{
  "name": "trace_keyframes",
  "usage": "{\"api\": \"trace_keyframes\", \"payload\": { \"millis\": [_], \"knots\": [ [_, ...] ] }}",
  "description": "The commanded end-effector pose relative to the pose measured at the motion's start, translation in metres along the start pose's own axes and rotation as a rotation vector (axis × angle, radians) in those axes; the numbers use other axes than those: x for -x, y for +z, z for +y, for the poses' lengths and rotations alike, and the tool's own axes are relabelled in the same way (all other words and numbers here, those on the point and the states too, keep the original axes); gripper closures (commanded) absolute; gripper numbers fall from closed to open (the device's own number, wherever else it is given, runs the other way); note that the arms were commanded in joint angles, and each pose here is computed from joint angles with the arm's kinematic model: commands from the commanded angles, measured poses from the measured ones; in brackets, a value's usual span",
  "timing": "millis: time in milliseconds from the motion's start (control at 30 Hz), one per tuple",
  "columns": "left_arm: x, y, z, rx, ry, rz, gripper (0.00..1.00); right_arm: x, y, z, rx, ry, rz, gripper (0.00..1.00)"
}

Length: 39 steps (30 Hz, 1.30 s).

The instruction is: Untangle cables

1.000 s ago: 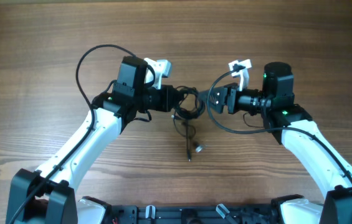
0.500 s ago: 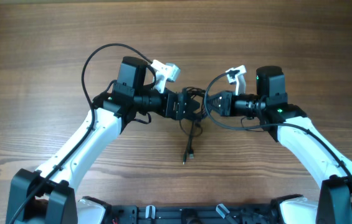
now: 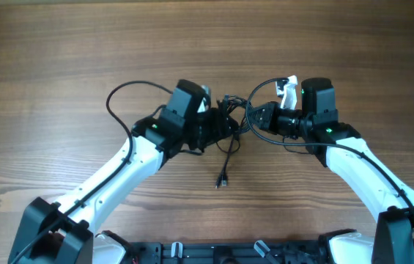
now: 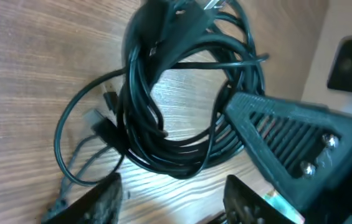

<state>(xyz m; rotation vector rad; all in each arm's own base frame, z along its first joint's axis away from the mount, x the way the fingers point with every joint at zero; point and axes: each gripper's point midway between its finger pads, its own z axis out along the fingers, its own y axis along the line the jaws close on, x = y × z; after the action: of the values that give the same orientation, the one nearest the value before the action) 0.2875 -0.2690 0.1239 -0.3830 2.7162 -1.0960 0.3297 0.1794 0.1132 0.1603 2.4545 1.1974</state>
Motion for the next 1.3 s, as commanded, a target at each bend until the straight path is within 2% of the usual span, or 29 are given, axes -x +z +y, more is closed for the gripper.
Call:
{"api": "trace_keyframes", "payload": {
  "millis": [0, 67, 167, 200, 300, 333, 467, 500, 567, 600, 700, 733, 867, 933, 1033, 1133, 1200, 1233, 1267],
  "knots": [
    [0.007, 0.007, 0.008, 0.061, -0.218, -0.074, 0.48, -0.003, 0.002, 0.003, 0.027, 0.011, 0.024, 0.96],
    [0.009, 0.016, 0.017, 0.096, -0.272, -0.09, 0.46, -0.007, 0.001, 0.009, 0.063, 0.009, 0.047, 0.96],
    [0.01, 0.03, 0.021, 0.099, -0.27, -0.08, 0.47, -0.009, 0.001, 0.013, 0.081, 0.055, 0.064, 0.96],
    [0.01, 0.033, 0.021, 0.1, -0.267, -0.079, 0.52, -0.011, 0.001, 0.015, 0.091, 0.087, 0.073, 0.96],
    [0.016, 0.034, 0.028, 0.126, -0.264, -0.112, 0.82, -0.011, 0.001, 0.016, 0.095, 0.112, 0.078, 0.96],
    [0.02, 0.032, 0.031, 0.136, -0.261, -0.133, 0.96, -0.011, 0.001, 0.015, 0.094, 0.109, 0.078, 0.96],
    [0.037, 0.02, 0.035, 0.116, -0.225, -0.136, 0.96, 0.0, -0.003, 0.004, 0.06, 0.124, 0.033, 0.94],
    [0.04, 0.017, 0.033, 0.093, -0.21, -0.126, 0.96, 0.004, -0.006, 0.001, 0.057, 0.132, 0.02, 0.9],
    [0.044, 0.007, 0.015, -0.017, -0.052, -0.069, 0.96, 0.016, -0.015, -0.009, 0.046, 0.156, -0.021, 0.65],
    [0.043, 0.004, 0.007, -0.061, 0.037, -0.049, 0.96, 0.02, -0.018, -0.013, 0.042, 0.165, -0.036, 0.58],
    [0.037, -0.002, 0.002, -0.095, 0.317, -0.023, 0.96, 0.029, -0.028, -0.015, 0.08, 0.036, -0.056, 0.18],
    [0.035, -0.001, 0.001, -0.095, 0.382, -0.021, 0.96, 0.027, -0.03, -0.006, 0.13, -0.061, -0.041, 0.16],
    [0.019, 0.006, -0.008, -0.106, 0.643, -0.004, 0.96, 0.002, -0.041, 0.033, 0.381, -0.409, 0.033, 0.22],
    [0.016, 0.009, -0.009, -0.087, 0.692, -0.013, 0.96, -0.001, -0.042, 0.037, 0.411, -0.422, 0.044, 0.24],
    [0.022, 0.009, -0.013, -0.082, 0.734, -0.049, 0.96, -0.006, -0.034, 0.036, 0.373, -0.426, 0.057, 0.4],
    [0.031, 0.006, -0.022, -0.105, 0.752, -0.098, 0.96, -0.015, -0.021, 0.021, 0.262, -0.456, 0.079, 0.5],
    [0.032, 0.005, -0.025, -0.112, 0.757, -0.106, 0.96, -0.015, -0.017, 0.014, 0.215, -0.448, 0.079, 0.7],
    [0.03, 0.005, -0.024, -0.11, 0.756, -0.101, 0.96, -0.012, -0.017, 0.015, 0.218, -0.454, 0.07, 0.88],
    [0.029, 0.006, -0.023, -0.106, 0.753, -0.094, 0.96, -0.009, -0.017, 0.016, 0.214, -0.439, 0.06, 0.96]
  ]
}}
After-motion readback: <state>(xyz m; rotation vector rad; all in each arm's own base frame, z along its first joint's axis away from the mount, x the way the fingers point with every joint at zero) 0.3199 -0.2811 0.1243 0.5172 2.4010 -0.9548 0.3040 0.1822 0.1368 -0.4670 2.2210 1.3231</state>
